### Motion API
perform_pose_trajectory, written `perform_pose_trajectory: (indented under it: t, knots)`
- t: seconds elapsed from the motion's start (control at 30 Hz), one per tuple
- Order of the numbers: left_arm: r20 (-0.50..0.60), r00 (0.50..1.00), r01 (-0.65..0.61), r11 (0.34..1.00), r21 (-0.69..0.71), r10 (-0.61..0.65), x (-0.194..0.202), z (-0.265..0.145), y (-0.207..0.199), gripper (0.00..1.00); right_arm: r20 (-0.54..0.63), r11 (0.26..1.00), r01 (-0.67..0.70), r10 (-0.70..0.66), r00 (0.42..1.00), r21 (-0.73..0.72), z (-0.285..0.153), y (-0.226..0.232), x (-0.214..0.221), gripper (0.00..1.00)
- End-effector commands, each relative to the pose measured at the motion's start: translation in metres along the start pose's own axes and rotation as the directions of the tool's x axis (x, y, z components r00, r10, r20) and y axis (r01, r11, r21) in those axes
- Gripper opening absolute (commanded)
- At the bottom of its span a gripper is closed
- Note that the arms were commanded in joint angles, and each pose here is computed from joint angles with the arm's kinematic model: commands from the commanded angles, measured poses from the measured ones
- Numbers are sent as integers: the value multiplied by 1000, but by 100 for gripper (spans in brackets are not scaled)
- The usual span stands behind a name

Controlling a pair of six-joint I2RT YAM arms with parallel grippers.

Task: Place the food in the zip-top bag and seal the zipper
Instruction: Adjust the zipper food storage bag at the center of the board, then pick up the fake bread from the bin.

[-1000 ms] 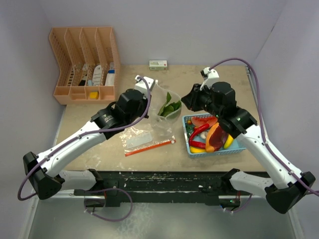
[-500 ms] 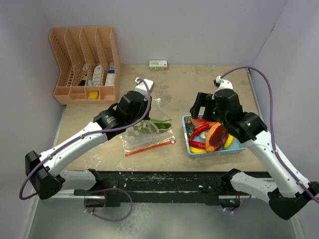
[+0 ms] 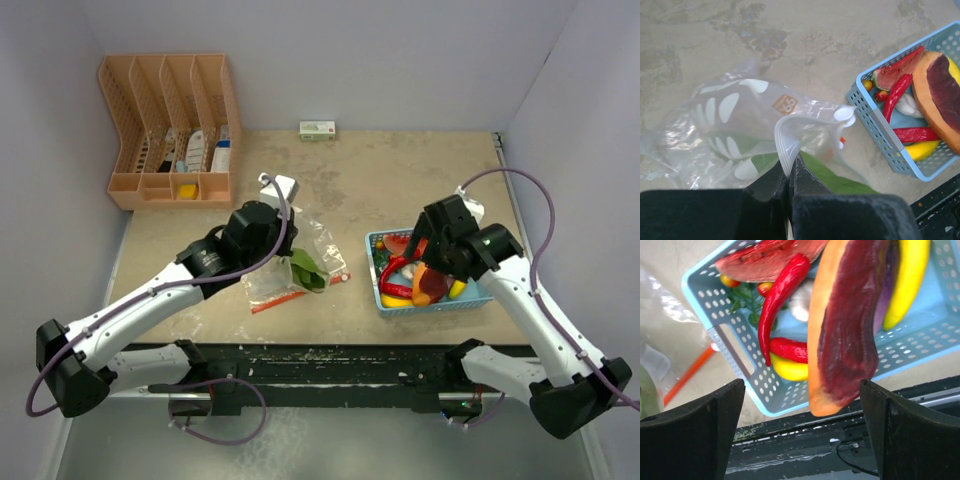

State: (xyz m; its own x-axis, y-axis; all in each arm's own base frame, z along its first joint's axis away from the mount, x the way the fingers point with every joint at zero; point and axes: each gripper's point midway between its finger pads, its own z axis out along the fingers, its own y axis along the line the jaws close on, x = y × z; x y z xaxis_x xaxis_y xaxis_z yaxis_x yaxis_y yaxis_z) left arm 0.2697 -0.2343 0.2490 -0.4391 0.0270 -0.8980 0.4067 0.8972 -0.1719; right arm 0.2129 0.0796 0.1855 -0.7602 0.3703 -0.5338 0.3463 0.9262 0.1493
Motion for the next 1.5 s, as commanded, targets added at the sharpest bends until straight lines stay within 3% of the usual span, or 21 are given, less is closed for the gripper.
perform_pose_trajectory:
  t: [0.0, 0.5, 0.8, 0.93, 1.1, 1.13, 1.3, 1.47]
  knots:
    - [24, 999, 42, 998, 53, -43, -5, 11, -14, 0, -54, 993, -60, 66, 996, 98, 5, -25, 9, 97]
    - [41, 999, 17, 995, 94, -21, -9, 18, -23, 0, -176, 981, -114, 141, 974, 155, 60, -37, 36, 96]
    - [28, 999, 19, 996, 87, -21, -6, 16, -21, 0, -151, 977, -144, 168, 974, 159, 81, -37, 34, 90]
    - [14, 1000, 20, 997, 79, -21, -1, 18, -20, 0, -131, 973, -179, 199, 971, 149, 87, -38, 40, 71]
    - [3, 1000, 27, 997, 79, -27, 1, 18, -20, 0, -117, 969, -187, 207, 971, 163, 95, -42, 43, 70]
    - [1, 1000, 29, 996, 79, -30, 2, 18, -20, 0, -117, 968, -189, 210, 971, 163, 97, -42, 44, 66]
    - [-6, 1000, 31, 997, 73, -30, 3, 16, -19, 0, -84, 966, -212, 226, 971, 147, 93, -41, 38, 28]
    - [2, 1000, 28, 998, 58, -28, 1, 13, -15, 0, -6, 968, -215, 218, 976, 130, 70, -43, 16, 5]
